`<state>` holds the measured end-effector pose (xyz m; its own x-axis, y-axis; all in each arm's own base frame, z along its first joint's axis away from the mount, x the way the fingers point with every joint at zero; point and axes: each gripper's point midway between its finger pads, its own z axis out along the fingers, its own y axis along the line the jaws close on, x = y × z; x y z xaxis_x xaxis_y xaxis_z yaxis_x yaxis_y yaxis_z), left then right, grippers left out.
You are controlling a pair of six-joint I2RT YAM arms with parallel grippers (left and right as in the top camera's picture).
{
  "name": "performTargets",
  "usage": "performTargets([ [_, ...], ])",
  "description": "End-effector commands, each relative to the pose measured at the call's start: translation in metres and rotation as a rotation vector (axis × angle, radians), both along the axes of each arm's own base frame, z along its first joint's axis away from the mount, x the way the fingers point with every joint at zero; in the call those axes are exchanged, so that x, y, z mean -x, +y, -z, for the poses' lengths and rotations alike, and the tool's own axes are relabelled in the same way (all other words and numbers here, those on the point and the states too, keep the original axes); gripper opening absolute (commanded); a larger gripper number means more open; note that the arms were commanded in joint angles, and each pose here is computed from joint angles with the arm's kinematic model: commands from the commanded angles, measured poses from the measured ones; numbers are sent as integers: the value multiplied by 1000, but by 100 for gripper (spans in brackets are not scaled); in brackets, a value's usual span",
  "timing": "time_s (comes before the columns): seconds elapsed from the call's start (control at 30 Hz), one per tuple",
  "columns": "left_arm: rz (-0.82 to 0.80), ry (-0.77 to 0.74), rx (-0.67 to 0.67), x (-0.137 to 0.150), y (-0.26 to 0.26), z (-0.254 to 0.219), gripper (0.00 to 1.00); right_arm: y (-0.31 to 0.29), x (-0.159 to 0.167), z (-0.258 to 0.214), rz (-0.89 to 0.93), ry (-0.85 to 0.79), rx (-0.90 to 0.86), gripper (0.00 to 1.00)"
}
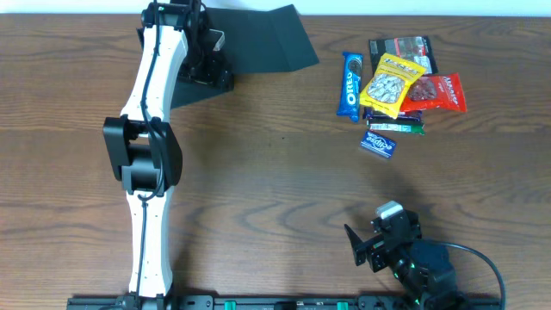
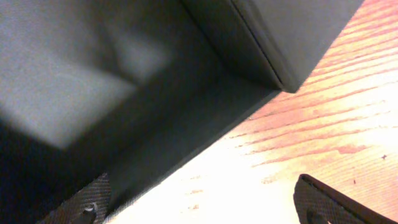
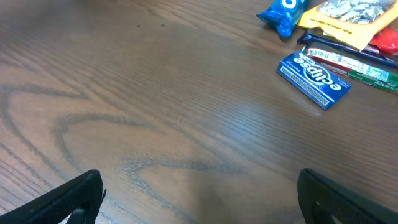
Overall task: Pack container
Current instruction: 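Push the black box with the left gripper, rotating it toward center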
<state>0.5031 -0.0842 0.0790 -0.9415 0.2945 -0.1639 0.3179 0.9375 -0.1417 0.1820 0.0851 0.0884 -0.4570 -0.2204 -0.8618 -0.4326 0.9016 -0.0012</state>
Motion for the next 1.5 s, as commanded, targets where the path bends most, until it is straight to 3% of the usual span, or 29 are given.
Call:
performTargets([
  [0.0, -7, -80, -31, -5, 6, -34, 95, 0, 0, 2, -4, -4, 11, 99],
  [0.27, 61, -98, -155, -6, 16, -31, 95, 0, 0, 2, -4, -4, 11, 99],
  [0.47, 154, -123, -167, -11, 14, -28, 95, 0, 0, 2, -4, -4, 11, 99],
  [0.77, 230, -28, -74, 12, -2, -6, 95, 0, 0, 2, -4, -4, 11, 99],
  [0.93, 244, 54, 45, 33, -22, 1, 96, 0, 0, 2, -4, -4, 11, 99],
  [1.2, 131, 175, 52, 59, -45, 0, 95, 0, 0, 2, -4, -4, 11, 99],
  [1.47, 124, 188, 11, 70, -77, 2, 95, 0, 0, 2, -4, -4, 11, 99],
])
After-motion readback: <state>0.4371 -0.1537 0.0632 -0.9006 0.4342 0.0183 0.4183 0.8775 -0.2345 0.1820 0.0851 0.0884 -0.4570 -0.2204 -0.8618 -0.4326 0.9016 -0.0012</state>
